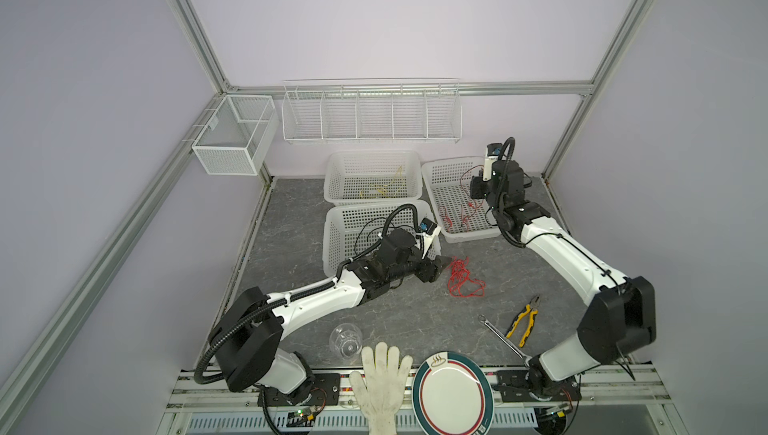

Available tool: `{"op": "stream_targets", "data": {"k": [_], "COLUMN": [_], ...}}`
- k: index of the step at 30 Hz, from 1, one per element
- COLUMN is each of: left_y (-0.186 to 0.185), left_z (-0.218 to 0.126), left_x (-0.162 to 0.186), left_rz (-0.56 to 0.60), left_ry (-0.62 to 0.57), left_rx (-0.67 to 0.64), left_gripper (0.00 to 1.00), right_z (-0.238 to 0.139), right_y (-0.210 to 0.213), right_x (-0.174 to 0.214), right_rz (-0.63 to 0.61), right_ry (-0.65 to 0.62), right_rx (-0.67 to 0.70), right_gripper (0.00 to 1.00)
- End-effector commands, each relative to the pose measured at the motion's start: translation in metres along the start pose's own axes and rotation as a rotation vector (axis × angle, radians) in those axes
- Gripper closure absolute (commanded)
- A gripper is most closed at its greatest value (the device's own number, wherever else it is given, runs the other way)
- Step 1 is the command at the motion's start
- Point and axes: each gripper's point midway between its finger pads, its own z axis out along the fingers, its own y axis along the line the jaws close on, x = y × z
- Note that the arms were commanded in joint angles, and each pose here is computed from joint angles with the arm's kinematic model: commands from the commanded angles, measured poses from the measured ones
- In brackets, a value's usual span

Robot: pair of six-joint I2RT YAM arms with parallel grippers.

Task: Untangle the cables
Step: 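Lower the red wire into the basket with the right gripper and release, then move the right gripper back to the red tangle and grasp it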

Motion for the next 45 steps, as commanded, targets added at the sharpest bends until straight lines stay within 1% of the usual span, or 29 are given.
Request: {"op": "stream_targets", "data": {"k": [1,4,7,13,18,24,26,27,30,32,38,43,45], "left_y": [0.000,0.002,0.004,0.005,0.006,0.005,0.005,0.005,0.005,0.005,0.008,0.010,0.011], "left_z": [-0.004,0.000,0.003,0.004,0.003,0.002,0.002,0.002,0.002,0.001,-0.002,-0.010,-0.012], "left_x": [-0.001,0.005,0.010,0.012,0.013,0.014,0.014,0.014,0.014,0.016,0.016,0.009,0.006], "left_rz": [0.012,0.008,0.005,0.009,0.016,0.017,0.017,0.016,0.015,0.013,0.012,0.019,0.022], "left_ry": [0.001,0.028,0.059,0.068,0.070,0.076,0.074,0.074,0.071,0.073,0.061,0.025,0.013], "left_rx": [-0.009,-0.022,-0.029,-0.037,-0.039,-0.037,-0.035,-0.035,-0.033,-0.033,-0.053,-0.073,-0.079], "left_gripper": [0.28,0.28,0.28,0.28,0.29,0.28,0.28,0.28,0.28,0.28,0.28,0.28,0.28], "right_z": [0.017,0.030,0.037,0.042,0.037,0.023,0.015,0.010,-0.006,-0.018,-0.063,-0.100,-0.110], "right_y": [-0.001,-0.006,-0.013,-0.023,-0.033,-0.043,-0.044,-0.045,-0.043,-0.040,-0.016,0.022,0.032], "right_x": [0.030,0.065,0.091,0.125,0.133,0.130,0.128,0.127,0.128,0.133,0.152,0.174,0.193], "right_rz": [0.046,0.048,0.051,0.047,0.056,0.055,0.057,0.063,0.083,0.096,0.089,0.043,0.028], "right_ry": [0.052,0.128,0.188,0.284,0.323,0.338,0.341,0.342,0.350,0.361,0.418,0.463,0.507], "right_rx": [-0.001,0.027,0.058,0.104,0.134,0.163,0.162,0.161,0.135,0.106,-0.009,-0.169,-0.228], "right_gripper": [0.94,0.93,0.91,0.86,0.74,0.66,0.61,0.57,0.43,0.39,0.37,0.38,0.38]}}
